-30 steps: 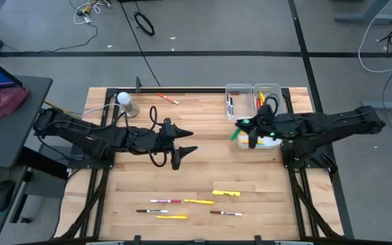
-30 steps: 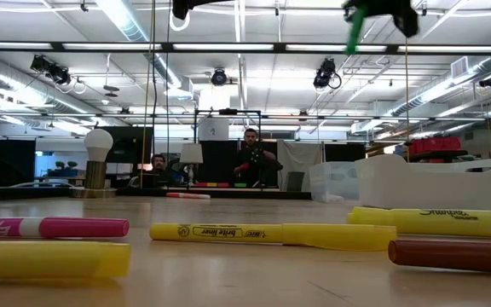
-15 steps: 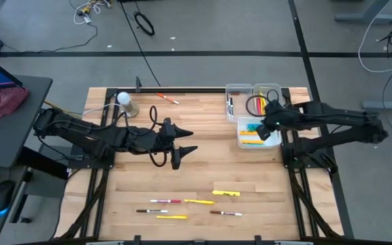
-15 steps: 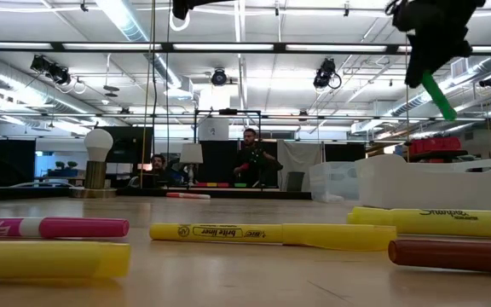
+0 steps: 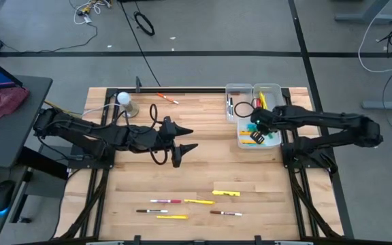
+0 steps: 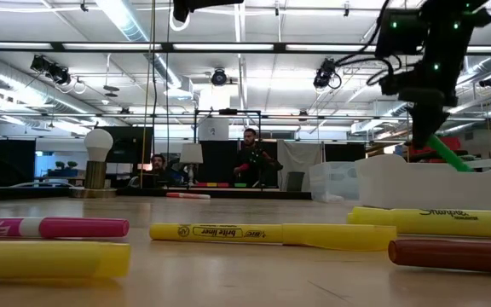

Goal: Pick & Place Markers
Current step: Put the green highlighter pen into the white bin

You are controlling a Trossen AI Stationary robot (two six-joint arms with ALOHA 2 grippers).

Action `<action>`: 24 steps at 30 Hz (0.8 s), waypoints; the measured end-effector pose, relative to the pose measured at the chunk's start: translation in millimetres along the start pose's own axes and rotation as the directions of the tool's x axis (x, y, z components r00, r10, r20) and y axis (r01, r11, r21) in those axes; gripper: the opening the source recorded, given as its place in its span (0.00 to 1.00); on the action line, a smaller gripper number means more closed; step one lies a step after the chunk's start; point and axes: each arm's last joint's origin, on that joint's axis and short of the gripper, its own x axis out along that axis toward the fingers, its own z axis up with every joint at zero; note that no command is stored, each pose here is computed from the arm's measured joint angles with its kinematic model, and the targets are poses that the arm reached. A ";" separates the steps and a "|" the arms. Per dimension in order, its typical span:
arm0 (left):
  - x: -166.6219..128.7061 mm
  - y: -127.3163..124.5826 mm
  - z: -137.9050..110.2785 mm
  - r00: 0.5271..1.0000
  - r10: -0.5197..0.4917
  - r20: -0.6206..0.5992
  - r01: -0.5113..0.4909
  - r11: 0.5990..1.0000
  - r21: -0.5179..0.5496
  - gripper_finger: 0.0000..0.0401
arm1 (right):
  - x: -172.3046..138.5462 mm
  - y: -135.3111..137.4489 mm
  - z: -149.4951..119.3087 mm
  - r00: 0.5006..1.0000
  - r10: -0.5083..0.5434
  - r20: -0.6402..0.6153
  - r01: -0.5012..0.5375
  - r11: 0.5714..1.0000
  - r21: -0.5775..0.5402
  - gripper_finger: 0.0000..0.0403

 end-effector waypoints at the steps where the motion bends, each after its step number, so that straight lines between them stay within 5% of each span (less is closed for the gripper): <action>1: 0.0 0.0 0.0 1.000 0.000 0.000 0.000 1.000 0.000 0.70 | 5.6 1.0 -1.8 1.000 0.015 -0.007 -0.015 1.000 0.001 0.13; 18: 0.2 0.4 0.1 1.000 0.002 0.001 -0.002 1.000 -0.007 0.70 | 48.5 10.7 -20.6 0.992 0.128 0.014 -0.128 0.992 -0.006 0.20; 24: 0.2 0.4 0.1 1.000 0.002 0.000 -0.002 1.000 -0.007 0.70 | 43.9 10.9 -16.1 0.991 0.134 0.029 -0.134 0.991 0.015 0.32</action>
